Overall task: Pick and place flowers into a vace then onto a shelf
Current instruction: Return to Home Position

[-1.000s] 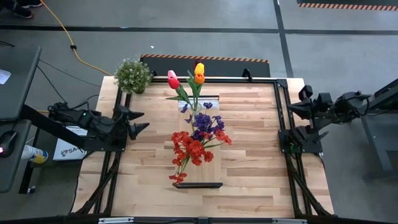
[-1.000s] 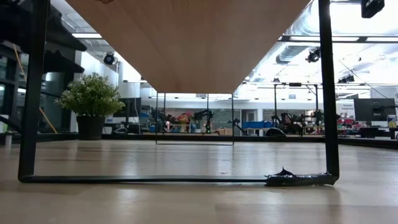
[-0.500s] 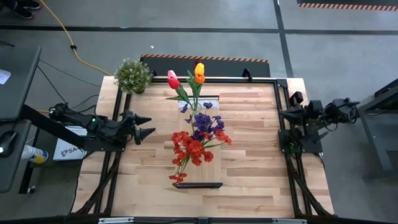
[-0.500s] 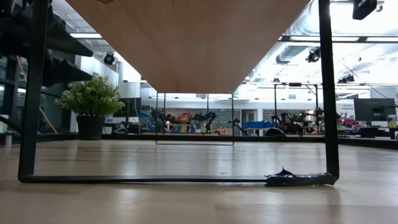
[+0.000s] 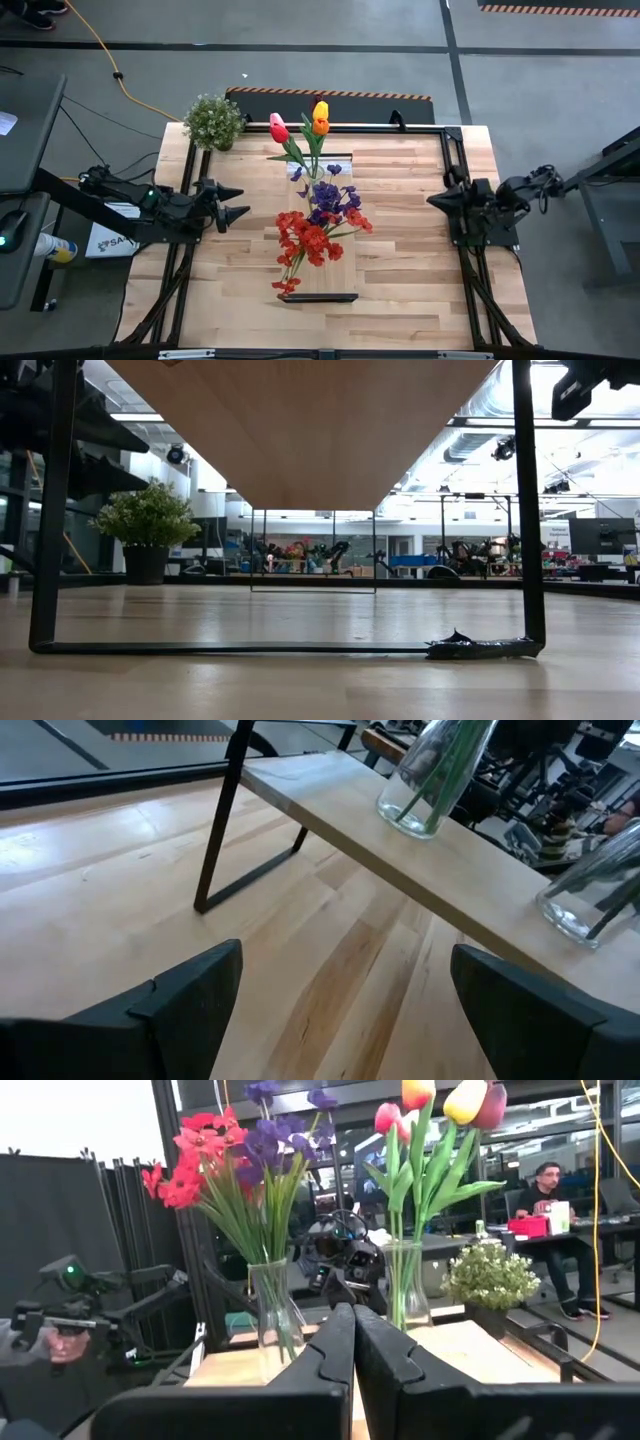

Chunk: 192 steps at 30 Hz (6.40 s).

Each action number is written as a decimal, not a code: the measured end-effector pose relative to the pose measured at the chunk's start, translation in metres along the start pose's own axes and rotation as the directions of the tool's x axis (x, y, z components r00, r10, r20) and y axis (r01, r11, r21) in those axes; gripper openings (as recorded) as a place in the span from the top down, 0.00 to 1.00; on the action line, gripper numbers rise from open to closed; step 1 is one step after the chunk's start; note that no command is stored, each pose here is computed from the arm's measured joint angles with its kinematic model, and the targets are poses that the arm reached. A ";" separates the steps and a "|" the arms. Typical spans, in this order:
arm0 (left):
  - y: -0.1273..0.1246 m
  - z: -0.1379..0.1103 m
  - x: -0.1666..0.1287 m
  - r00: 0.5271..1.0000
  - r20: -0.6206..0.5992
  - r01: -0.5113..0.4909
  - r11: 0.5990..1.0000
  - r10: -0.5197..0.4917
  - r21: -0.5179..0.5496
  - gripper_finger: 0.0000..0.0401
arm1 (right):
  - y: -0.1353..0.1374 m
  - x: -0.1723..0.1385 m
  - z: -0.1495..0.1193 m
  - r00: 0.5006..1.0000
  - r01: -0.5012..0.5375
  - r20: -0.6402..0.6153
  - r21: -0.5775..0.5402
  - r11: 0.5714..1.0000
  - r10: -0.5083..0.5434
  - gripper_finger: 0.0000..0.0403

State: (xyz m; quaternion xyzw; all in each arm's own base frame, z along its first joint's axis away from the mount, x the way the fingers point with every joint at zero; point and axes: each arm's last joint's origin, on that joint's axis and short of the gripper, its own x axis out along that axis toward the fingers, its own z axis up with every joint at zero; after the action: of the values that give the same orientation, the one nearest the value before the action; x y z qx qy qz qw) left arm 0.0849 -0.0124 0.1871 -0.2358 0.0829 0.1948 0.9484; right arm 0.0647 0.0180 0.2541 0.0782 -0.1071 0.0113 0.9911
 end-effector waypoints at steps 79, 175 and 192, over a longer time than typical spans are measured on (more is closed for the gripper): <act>0.000 -0.009 0.010 0.988 0.156 -0.075 0.914 0.013 0.398 0.02 | 0.003 0.008 -0.057 0.994 -0.099 -0.070 -0.186 0.978 0.087 1.00; 0.034 -0.003 0.033 0.969 0.211 -0.188 0.937 0.128 0.295 0.02 | -0.037 0.015 -0.072 0.990 0.129 -0.020 -0.246 0.961 -0.138 1.00; 0.034 -0.003 0.033 0.968 0.213 -0.192 0.936 0.131 0.294 0.02 | -0.037 0.015 -0.072 0.990 0.129 -0.021 -0.246 0.961 -0.138 1.00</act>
State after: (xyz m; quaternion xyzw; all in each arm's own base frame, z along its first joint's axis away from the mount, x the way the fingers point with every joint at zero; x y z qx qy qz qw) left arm 0.1012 0.0244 0.1621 -0.0555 0.0411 0.2784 0.9580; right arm 0.0963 -0.0069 0.1821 -0.0375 -0.0835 -0.0675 0.9935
